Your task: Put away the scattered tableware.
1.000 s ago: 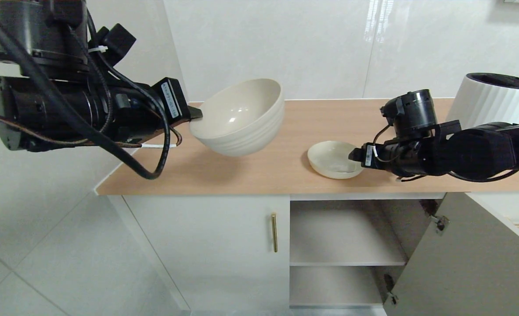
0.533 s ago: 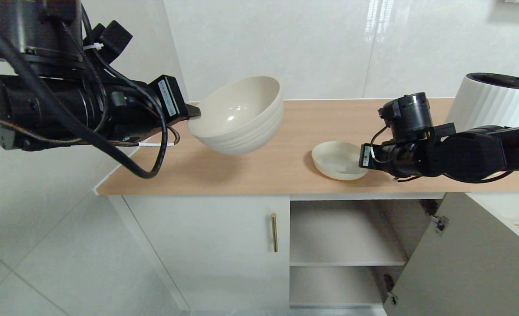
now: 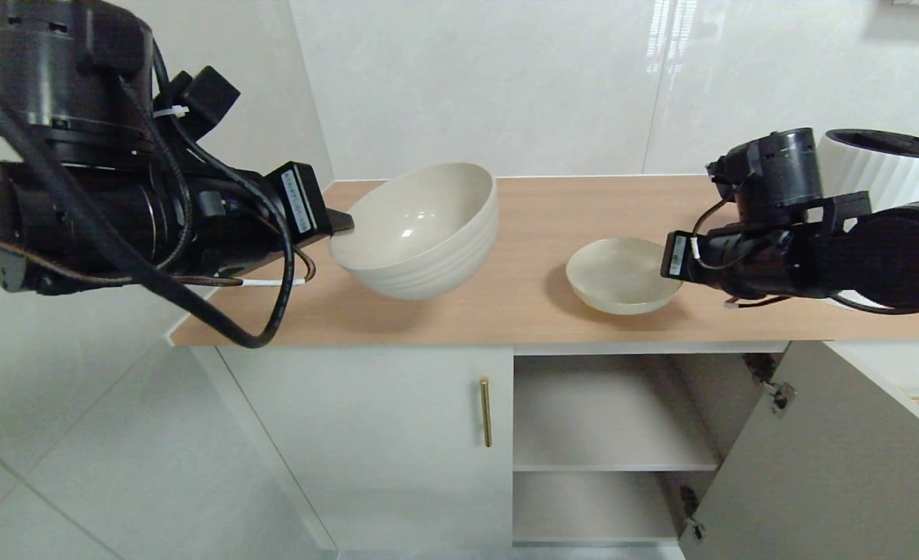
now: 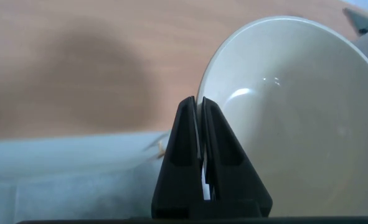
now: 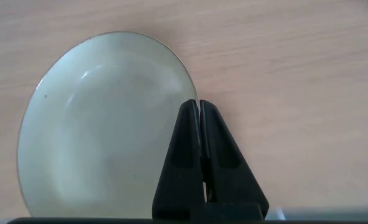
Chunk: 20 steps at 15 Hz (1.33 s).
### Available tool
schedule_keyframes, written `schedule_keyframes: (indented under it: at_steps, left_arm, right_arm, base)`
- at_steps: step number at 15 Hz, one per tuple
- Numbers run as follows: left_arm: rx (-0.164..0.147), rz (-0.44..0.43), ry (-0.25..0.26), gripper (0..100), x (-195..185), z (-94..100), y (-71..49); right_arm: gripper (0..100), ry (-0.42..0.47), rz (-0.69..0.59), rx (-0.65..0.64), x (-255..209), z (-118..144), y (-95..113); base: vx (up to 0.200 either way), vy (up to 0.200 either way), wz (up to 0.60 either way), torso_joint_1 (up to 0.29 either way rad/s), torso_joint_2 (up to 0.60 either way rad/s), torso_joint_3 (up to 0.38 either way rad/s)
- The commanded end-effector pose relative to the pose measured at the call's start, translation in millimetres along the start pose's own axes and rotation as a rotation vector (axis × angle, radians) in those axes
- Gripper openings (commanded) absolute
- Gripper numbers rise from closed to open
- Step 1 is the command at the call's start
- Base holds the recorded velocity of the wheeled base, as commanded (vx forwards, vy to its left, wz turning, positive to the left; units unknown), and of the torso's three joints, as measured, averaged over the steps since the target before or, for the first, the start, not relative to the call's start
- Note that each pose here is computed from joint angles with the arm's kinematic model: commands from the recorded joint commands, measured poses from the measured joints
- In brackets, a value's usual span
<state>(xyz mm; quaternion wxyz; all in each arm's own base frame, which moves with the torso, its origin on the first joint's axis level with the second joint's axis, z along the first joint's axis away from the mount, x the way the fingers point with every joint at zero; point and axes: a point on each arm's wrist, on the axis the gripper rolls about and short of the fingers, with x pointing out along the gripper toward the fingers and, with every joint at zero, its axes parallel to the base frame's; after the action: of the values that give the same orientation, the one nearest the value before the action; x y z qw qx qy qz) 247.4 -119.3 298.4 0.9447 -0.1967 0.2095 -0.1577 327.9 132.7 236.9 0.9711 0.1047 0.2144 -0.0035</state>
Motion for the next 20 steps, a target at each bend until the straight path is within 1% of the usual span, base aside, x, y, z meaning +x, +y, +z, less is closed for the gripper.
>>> schedule_keyframes:
  at_steps: [1,2,3,4,5,6,7,9,11,12,14,16,20]
  left_arm:
    - [0.0,-0.004,-0.005,0,-16.9,-4.6,2.6]
    - [0.0,-0.005,-0.006,0,-22.4,-6.4,3.8]
    - [0.0,-0.002,0.001,0,-28.3,-11.0,6.5]
    - [0.001,0.006,0.016,0,-34.5,-18.5,10.8]
    - [-0.003,0.014,0.027,0,-42.0,-26.1,15.3]
    - [-0.003,0.015,0.037,0,-50.3,-33.4,18.8]
    - [0.004,0.003,0.052,0,-55.6,-40.4,18.2]
    - [0.013,0.007,0.098,0,-58.6,-56.6,22.4]
    - [0.015,0.025,0.13,0,-55.8,-65.4,27.1]
    - [0.015,0.031,0.138,0,-54.2,-66.8,28.1]
    - [0.017,0.04,0.161,0,-49.1,-70.9,29.5]
    - [0.018,0.039,0.163,0,-48.3,-70.9,29.4]
    - [0.021,0.046,0.176,0,-43.8,-72.4,30.2]
  right_arm:
    - [0,-0.021,0.075,0.015,-46.0,6.9,-12.6]
    - [0,-0.017,0.11,0.017,-55.0,7.2,-14.9]
    - [0,0.006,0.161,0.015,-66.4,5.1,-18.6]
    - [0,0.052,0.181,0.005,-75.3,-1.2,-23.4]
    - [0,0.094,0.169,0.001,-79.3,-9.3,-28.1]
    - [0,0.115,0.167,0.012,-85.4,-15.7,-31.9]
    - [0,0.135,0.171,0.025,-89.3,-22.1,-35.2]
    - [0,0.183,0.183,0.02,-97.9,-37.4,-43.4]
    - [0,0.216,0.19,0.017,-101.7,-48.0,-48.6]
    - [0,0.222,0.193,0.016,-101.7,-49.7,-49.1]
    - [0,0.227,0.178,0.023,-98.9,-52.2,-52.8]
    - [0,0.23,0.177,0.02,-98.5,-53.5,-53.4]
    - [0,0.262,0.162,0.008,-89.4,-61.5,-53.4]
  base:
    - [0.0,0.0,0.0,0.0,0.0,0.0]
    - [0.0,0.0,0.0,0.0,0.0,0.0]
    - [0.0,0.0,0.0,0.0,0.0,0.0]
    - [0.0,0.0,0.0,0.0,0.0,0.0]
    - [0.0,0.0,0.0,0.0,0.0,0.0]
    - [0.0,0.0,0.0,0.0,0.0,0.0]
    - [0.0,0.0,0.0,0.0,0.0,0.0]
    - [0.0,0.0,0.0,0.0,0.0,0.0]
    - [0.0,0.0,0.0,0.0,0.0,0.0]
    - [0.0,0.0,0.0,0.0,0.0,0.0]
    - [-0.2,0.0,0.0,0.005,0.01,0.002]
    - [0.0,0.0,0.0,0.0,0.0,0.0]
    - [0.0,0.0,0.0,0.0,0.0,0.0]
